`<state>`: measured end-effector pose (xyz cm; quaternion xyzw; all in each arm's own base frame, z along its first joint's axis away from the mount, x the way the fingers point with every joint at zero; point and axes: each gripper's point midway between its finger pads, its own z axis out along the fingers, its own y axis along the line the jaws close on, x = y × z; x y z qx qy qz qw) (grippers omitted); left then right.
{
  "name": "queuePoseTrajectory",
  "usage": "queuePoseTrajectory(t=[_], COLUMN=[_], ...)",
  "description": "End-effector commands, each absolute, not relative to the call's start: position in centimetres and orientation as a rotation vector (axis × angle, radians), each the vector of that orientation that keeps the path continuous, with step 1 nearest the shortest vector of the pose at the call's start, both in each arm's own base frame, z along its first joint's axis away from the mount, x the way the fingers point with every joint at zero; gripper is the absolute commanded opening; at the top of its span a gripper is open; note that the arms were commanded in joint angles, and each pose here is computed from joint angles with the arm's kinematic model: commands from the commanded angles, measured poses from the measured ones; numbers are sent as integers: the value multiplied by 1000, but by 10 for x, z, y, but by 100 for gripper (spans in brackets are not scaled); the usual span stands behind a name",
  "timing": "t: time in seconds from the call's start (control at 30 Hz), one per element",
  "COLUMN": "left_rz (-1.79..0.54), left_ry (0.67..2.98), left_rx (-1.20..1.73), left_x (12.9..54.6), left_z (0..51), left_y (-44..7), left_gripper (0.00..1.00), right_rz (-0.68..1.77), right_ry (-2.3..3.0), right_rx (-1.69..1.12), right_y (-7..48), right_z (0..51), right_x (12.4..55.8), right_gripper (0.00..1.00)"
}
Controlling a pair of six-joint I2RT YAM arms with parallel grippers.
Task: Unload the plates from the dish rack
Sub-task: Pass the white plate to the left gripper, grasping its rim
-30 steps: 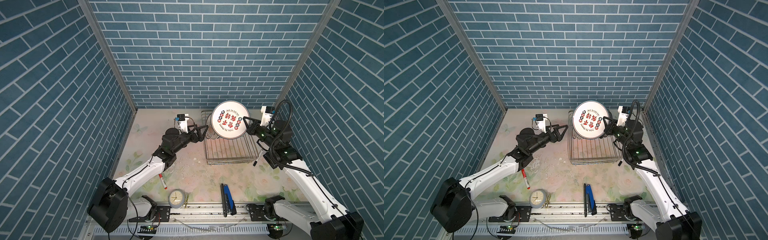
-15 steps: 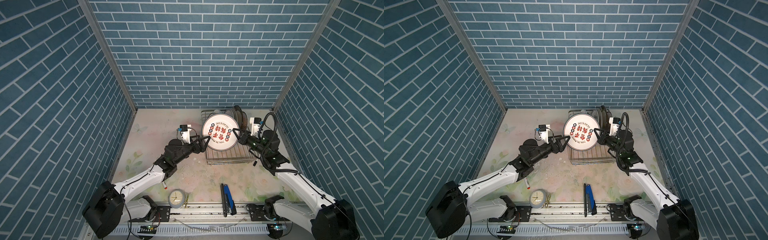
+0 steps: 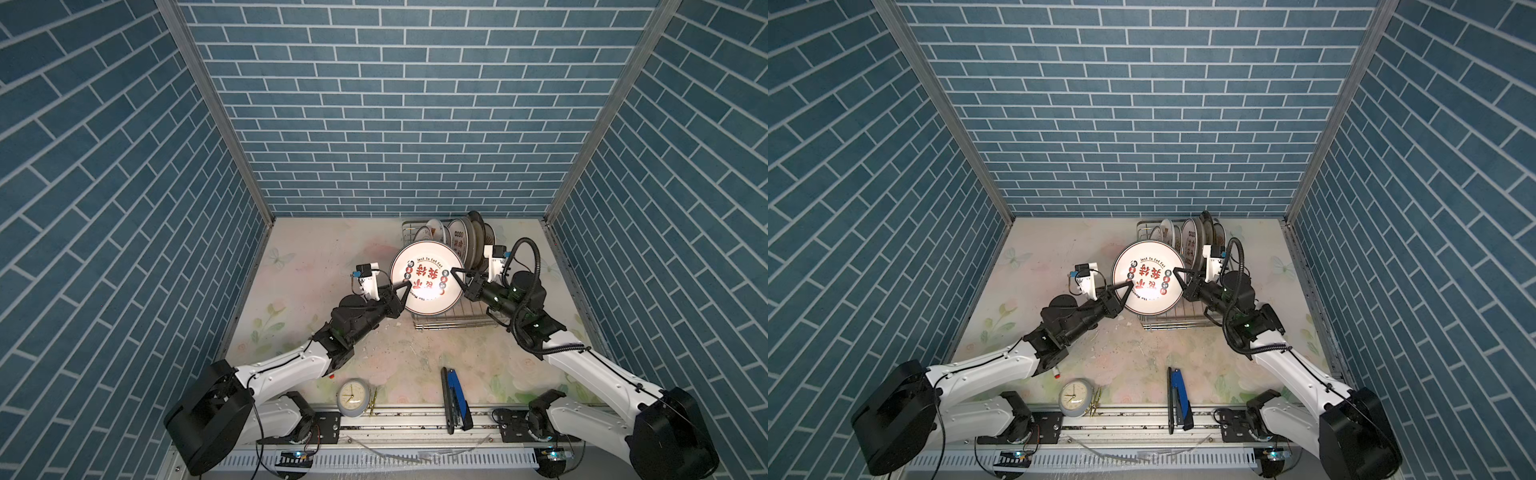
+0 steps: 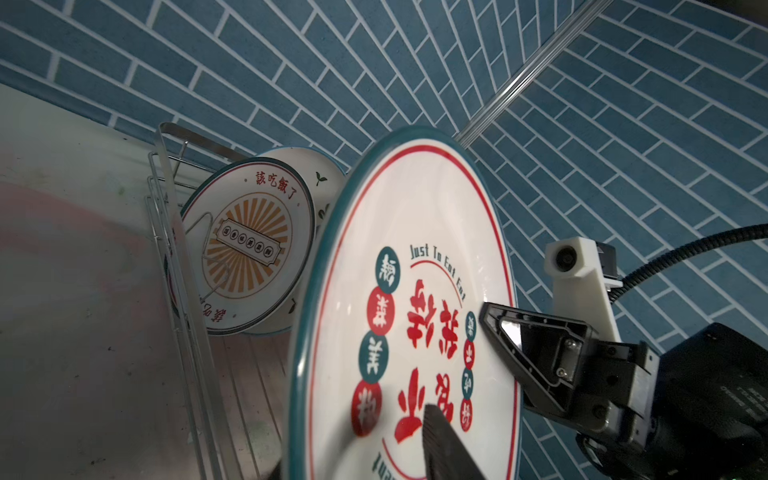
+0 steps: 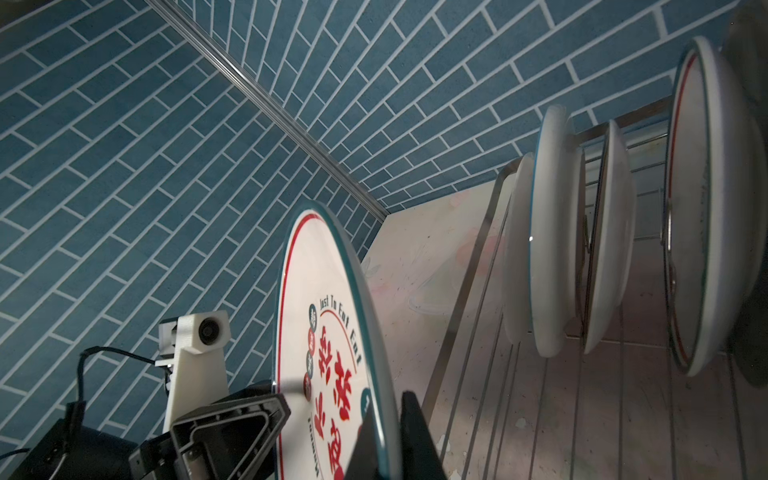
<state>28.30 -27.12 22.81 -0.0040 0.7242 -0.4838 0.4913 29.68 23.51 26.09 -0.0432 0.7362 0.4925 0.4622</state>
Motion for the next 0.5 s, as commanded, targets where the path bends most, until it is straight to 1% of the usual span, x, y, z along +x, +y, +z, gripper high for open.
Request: queuePoseTrajectory(t=[0.0, 0.07, 0.23, 0.3, 0.37, 0.47], left_rz=[-1240, -1253, -1247, -1277, -1298, -1281], left_ry=[1715, 1705, 1707, 1699, 1682, 1685], left_rx=[-11, -2, 19, 31, 35, 30], left_x=[273, 270, 267, 265, 263, 267], left_z=[230, 227, 230, 232, 232, 231], left_y=[-273, -272, -272, -275, -276, -276], left_gripper=[35, 34, 22, 20, 14, 14], right_rz=[1210, 1189, 1194, 1185, 1186, 1208], right_ry=[1704, 1711, 1725, 1730, 1738, 1733], right_rx=[-95, -84, -117, -115, -117, -151], right_y=[233, 232, 240, 241, 242, 246], right_z=[275, 270, 264, 260, 257, 258], right_x=[303, 307, 312, 315, 316, 312], right_gripper=[0, 0, 0, 0, 0, 0])
